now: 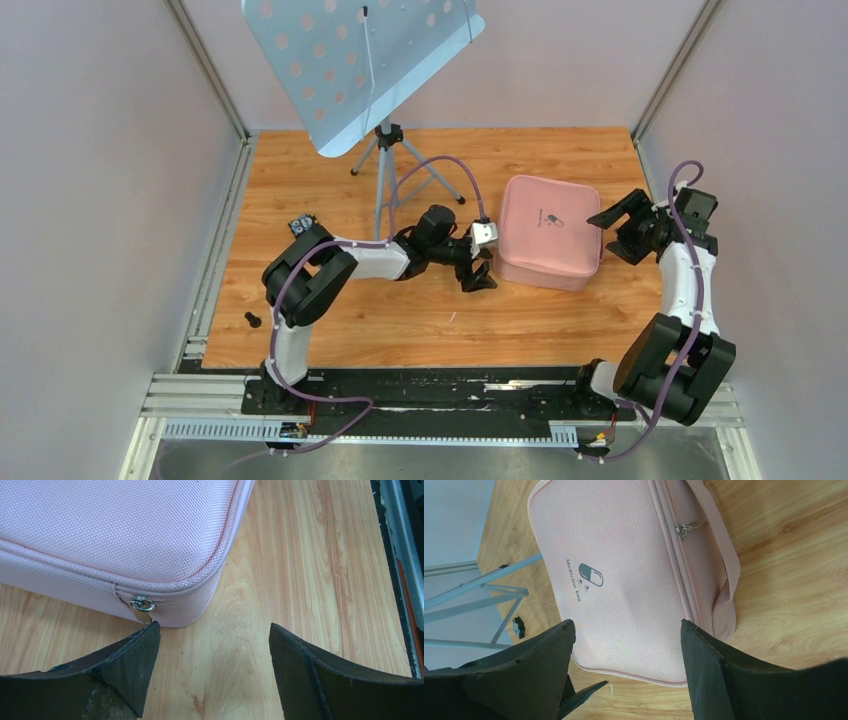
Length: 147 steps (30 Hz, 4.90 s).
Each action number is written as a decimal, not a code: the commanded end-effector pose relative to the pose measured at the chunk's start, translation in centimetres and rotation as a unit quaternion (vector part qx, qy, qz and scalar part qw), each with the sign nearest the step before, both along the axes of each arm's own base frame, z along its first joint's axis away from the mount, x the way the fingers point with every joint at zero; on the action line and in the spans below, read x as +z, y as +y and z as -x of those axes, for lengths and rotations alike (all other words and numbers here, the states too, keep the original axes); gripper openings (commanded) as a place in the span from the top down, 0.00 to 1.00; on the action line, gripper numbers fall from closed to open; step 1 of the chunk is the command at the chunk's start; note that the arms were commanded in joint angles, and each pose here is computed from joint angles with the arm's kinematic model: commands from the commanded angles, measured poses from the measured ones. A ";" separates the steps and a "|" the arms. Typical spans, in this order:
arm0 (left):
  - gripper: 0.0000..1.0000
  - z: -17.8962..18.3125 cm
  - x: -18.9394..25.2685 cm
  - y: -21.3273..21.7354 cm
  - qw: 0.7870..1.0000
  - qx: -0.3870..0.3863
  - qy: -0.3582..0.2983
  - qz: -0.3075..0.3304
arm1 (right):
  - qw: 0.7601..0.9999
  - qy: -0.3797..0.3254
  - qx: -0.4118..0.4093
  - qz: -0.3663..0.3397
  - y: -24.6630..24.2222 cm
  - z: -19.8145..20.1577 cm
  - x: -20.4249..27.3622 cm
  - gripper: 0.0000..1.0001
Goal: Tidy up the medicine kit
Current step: Zip the medicine box at the center of the board.
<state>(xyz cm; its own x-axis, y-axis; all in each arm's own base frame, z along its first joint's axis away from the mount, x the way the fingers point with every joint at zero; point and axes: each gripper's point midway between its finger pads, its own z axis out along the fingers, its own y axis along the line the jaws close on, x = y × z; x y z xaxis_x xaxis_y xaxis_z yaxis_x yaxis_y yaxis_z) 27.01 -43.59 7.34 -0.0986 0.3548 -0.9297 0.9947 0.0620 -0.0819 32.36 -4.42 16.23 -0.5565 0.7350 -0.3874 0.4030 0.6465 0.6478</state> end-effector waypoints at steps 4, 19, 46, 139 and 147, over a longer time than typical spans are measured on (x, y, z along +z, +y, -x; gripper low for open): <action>0.12 -1.8 1.7 -1.5 0.998 -0.019 -0.034 0.051 | 1.000 -0.028 0.011 0.003 0.3 -0.7 0.9 0.25; 0.14 -3.0 3.7 -1.3 0.997 -0.014 -0.026 0.078 | 1.000 -0.029 0.013 0.003 0.5 -0.4 0.8 0.25; 0.41 1.6 6.6 -0.1 0.988 -0.072 0.020 0.136 | 1.000 -0.024 0.012 0.002 0.5 -0.5 0.4 0.25; 0.79 -0.4 2.8 -4.0 0.987 -0.004 0.080 0.141 | 1.000 -0.025 0.005 0.018 0.4 0.0 0.9 0.25; 1.00 -0.4 3.3 -3.7 0.986 0.007 0.086 0.144 | 0.999 -0.024 0.002 0.021 0.3 0.0 0.9 0.25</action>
